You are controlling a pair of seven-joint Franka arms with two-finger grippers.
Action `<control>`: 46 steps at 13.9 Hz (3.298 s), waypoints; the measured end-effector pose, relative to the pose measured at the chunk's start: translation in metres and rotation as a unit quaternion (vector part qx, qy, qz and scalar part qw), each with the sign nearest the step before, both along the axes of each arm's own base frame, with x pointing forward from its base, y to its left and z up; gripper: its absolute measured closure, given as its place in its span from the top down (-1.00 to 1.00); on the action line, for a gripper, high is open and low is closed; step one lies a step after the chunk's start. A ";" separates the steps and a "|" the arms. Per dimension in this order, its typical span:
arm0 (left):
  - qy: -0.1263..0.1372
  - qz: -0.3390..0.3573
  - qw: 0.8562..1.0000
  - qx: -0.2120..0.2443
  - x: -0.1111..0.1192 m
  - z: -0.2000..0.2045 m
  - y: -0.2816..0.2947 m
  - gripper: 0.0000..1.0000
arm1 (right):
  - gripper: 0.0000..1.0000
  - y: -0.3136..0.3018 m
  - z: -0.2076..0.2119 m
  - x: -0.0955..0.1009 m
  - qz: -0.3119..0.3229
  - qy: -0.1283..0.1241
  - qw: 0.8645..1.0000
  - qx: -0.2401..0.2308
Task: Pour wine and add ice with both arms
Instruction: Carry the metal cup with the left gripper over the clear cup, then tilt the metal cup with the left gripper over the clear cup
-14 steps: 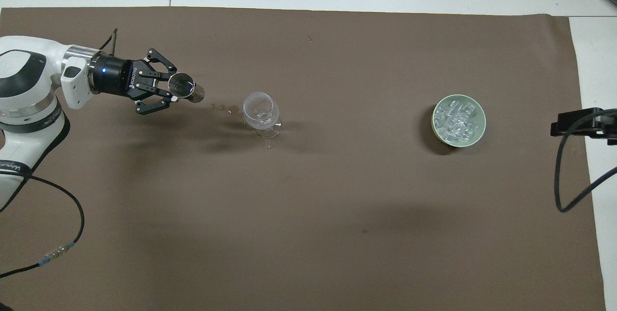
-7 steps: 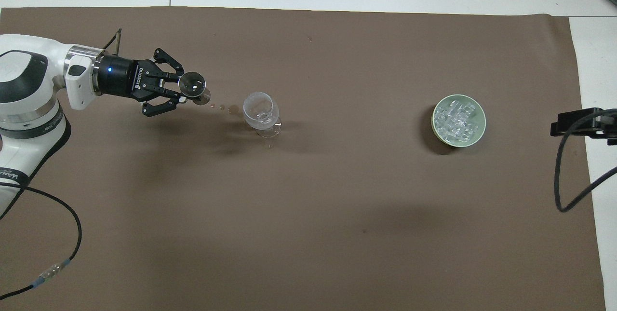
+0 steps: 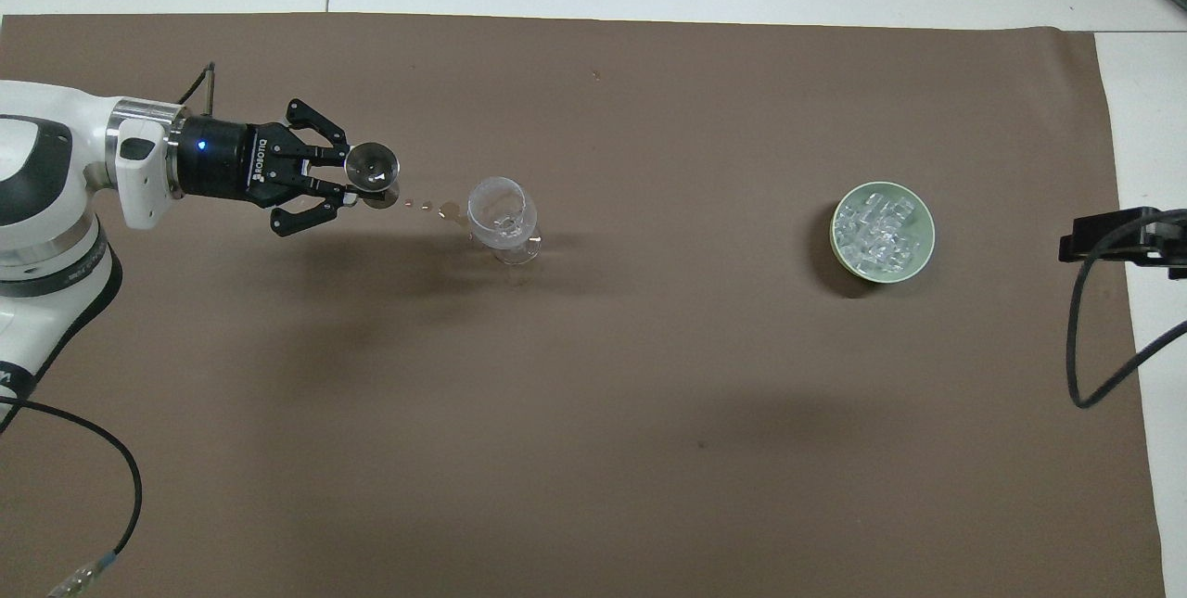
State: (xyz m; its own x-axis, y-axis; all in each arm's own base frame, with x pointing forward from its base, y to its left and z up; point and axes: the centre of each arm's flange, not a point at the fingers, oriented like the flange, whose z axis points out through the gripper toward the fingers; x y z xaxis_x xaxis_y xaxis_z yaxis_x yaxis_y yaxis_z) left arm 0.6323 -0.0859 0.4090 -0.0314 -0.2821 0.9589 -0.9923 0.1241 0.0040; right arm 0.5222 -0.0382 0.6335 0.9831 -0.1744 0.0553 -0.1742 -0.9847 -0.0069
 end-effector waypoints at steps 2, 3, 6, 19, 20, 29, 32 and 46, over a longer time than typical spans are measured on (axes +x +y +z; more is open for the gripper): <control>0.007 0.012 1.000 0.013 0.000 0.005 -0.011 -0.49 | 1.00 0.000 0.000 0.000 0.000 0.000 1.000 0.000; 0.006 0.016 1.000 0.018 0.000 0.009 -0.016 -0.49 | 1.00 0.000 0.000 0.000 0.000 0.000 1.000 0.000; 0.010 0.023 0.999 0.030 -0.003 0.012 -0.030 -0.49 | 1.00 0.000 0.000 0.000 0.000 0.000 1.000 0.000; 0.006 0.027 0.996 0.087 -0.015 0.023 -0.053 -0.50 | 1.00 0.000 0.000 0.000 0.000 0.000 1.000 0.000; 0.003 0.028 0.995 0.092 -0.015 0.024 -0.055 -0.50 | 1.00 0.000 0.000 0.000 0.000 0.000 1.000 0.000; -0.001 0.050 0.989 0.141 -0.016 0.039 -0.056 -0.51 | 1.00 0.000 0.000 0.000 0.000 0.000 1.000 0.000; 0.003 0.050 0.985 0.165 -0.018 0.043 -0.058 -0.51 | 1.00 0.000 0.000 0.000 0.000 0.000 1.000 0.000; 0.007 0.063 0.969 0.240 -0.028 0.063 -0.080 -0.52 | 1.00 0.000 0.000 0.000 0.000 0.000 1.000 0.000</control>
State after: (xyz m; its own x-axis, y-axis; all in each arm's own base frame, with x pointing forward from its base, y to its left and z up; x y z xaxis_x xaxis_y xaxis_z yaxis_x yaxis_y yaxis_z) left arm 0.6046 -0.1655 0.4719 0.0447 -0.6963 0.7164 -0.9988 -0.0177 0.0451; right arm 0.5222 -0.0382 0.6335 0.9831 -0.1743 0.0552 -0.1742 -0.9847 -0.0069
